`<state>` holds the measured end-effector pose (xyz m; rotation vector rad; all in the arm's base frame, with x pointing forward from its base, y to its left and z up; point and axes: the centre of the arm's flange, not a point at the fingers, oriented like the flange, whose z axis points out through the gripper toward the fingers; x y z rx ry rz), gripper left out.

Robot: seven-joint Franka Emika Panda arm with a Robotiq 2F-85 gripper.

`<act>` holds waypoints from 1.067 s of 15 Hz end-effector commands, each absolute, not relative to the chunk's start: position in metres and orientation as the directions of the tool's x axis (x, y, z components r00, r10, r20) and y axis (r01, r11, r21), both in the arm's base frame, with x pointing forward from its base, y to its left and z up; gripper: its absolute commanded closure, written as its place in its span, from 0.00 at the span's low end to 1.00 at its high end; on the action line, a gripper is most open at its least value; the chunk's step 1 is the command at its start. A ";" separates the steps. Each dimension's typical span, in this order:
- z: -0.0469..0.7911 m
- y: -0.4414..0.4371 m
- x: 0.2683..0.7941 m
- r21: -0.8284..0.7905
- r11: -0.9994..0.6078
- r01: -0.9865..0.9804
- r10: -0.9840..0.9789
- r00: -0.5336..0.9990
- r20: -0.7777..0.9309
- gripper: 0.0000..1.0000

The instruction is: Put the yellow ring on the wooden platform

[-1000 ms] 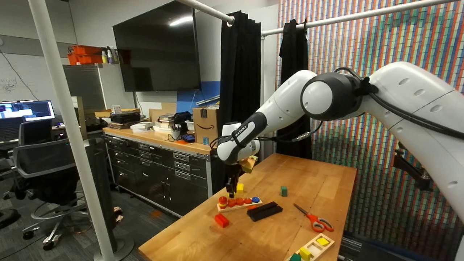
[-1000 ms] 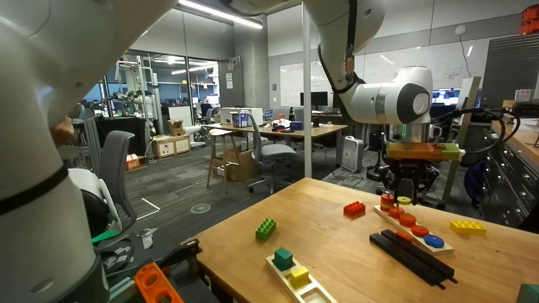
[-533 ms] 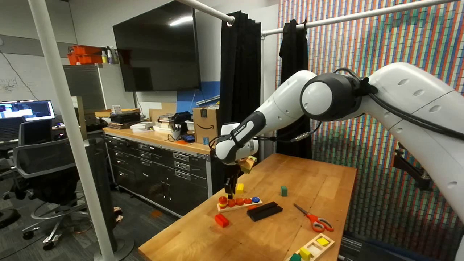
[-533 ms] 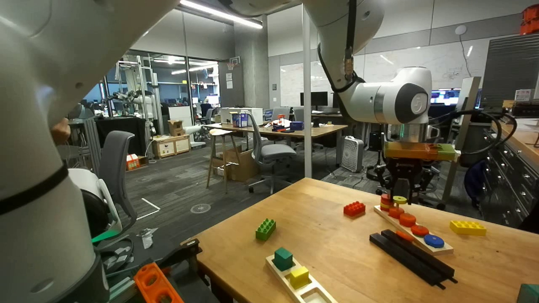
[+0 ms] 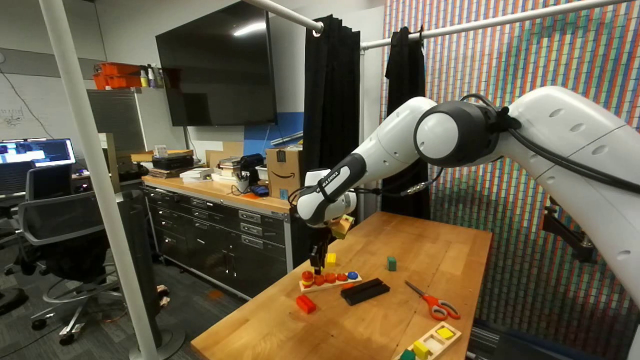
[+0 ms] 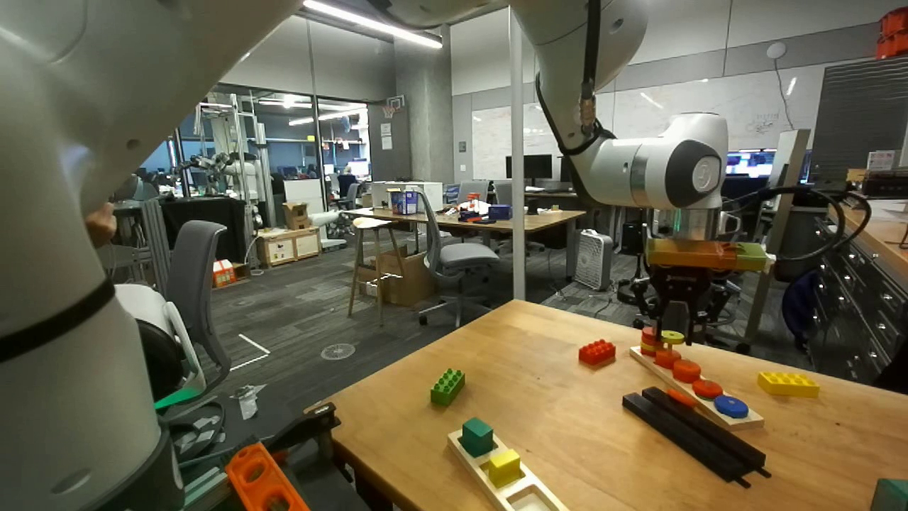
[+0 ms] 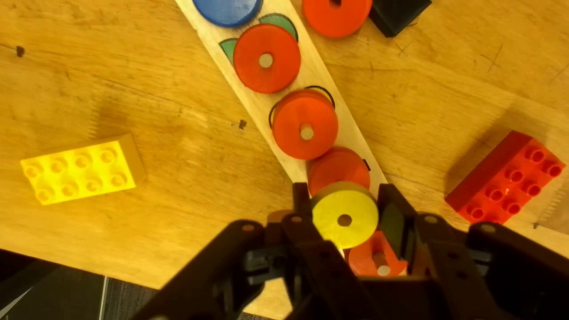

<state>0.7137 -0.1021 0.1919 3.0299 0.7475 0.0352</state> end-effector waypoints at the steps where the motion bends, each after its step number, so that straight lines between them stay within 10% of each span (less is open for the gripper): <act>1: 0.193 -0.106 0.721 0.004 -0.891 0.453 0.453 0.891 0.014 0.77; 16: 0.187 -0.111 0.721 -0.007 -0.894 0.447 0.447 0.894 0.008 0.77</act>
